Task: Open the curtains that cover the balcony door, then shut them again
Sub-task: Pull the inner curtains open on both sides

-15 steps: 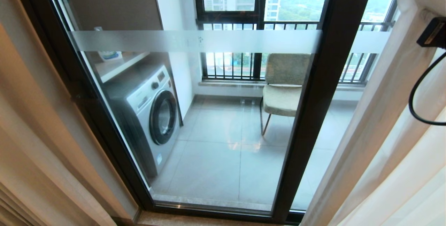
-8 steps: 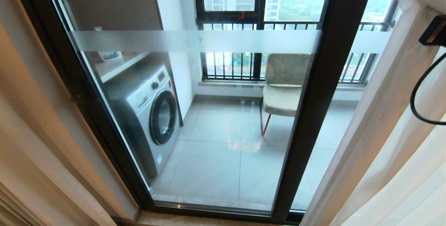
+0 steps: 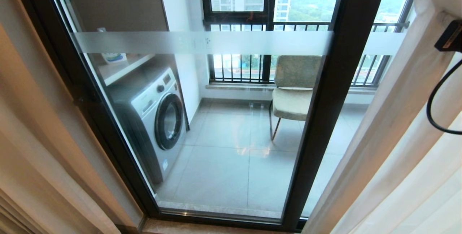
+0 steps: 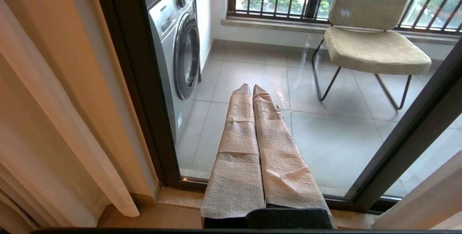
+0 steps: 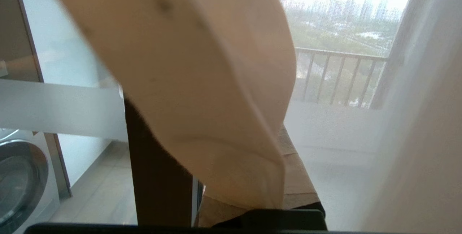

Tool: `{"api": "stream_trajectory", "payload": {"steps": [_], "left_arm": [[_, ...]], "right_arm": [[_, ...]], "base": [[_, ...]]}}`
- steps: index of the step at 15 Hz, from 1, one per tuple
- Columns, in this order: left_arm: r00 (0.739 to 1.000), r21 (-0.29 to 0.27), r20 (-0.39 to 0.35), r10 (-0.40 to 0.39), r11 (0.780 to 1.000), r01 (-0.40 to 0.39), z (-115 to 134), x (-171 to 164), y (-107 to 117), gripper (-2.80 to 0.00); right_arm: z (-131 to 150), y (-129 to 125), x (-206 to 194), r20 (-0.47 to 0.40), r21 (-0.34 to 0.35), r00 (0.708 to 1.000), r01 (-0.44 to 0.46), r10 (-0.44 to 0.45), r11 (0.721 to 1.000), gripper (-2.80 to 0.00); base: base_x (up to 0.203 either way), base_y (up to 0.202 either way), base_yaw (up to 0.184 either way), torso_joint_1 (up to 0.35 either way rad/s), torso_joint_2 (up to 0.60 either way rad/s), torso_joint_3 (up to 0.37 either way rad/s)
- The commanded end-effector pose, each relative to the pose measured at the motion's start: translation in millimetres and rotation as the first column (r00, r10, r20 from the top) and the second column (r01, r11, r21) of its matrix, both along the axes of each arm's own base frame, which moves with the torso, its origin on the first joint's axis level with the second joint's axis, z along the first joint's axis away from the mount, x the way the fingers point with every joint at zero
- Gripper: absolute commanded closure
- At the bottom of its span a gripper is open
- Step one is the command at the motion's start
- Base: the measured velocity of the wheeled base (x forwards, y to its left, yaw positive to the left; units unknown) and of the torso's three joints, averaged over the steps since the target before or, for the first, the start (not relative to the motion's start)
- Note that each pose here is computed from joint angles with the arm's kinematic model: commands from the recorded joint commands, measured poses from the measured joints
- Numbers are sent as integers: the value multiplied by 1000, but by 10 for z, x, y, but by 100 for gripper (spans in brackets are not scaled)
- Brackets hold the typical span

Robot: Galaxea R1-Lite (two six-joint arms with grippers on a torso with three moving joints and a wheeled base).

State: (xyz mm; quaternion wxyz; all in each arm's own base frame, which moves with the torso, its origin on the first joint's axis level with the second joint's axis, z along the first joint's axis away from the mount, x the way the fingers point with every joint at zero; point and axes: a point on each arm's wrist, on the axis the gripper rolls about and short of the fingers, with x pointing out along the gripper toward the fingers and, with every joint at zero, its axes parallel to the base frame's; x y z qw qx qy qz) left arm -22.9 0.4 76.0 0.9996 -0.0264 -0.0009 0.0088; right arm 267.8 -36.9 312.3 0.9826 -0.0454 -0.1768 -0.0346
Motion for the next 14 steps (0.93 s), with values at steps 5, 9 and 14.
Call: {"api": "stream_trajectory", "payload": {"steps": [5, 9, 14], "left_arm": [[1000, -1, 0, -1, 1000, 1, -1, 0, 0, 0], [1000, 1, 0, -1, 1000, 1, -1, 0, 0, 0], [1000, 1, 0, -1, 1000, 1, -1, 0, 0, 0]], "right_arm": [[-34, -27, -50, -7, 0, 1000, 13, -13, 1000, 0], [-30, -26, -54, -5, 0, 1000, 13, -13, 1000, 0], [-30, -42, -57, -5, -1, 1000, 18, -18, 1000, 0]], "base": [[0, 0, 0, 0, 0, 0], [0, 0, 0, 0, 0, 0], [0, 0, 0, 0, 0, 0]]}}
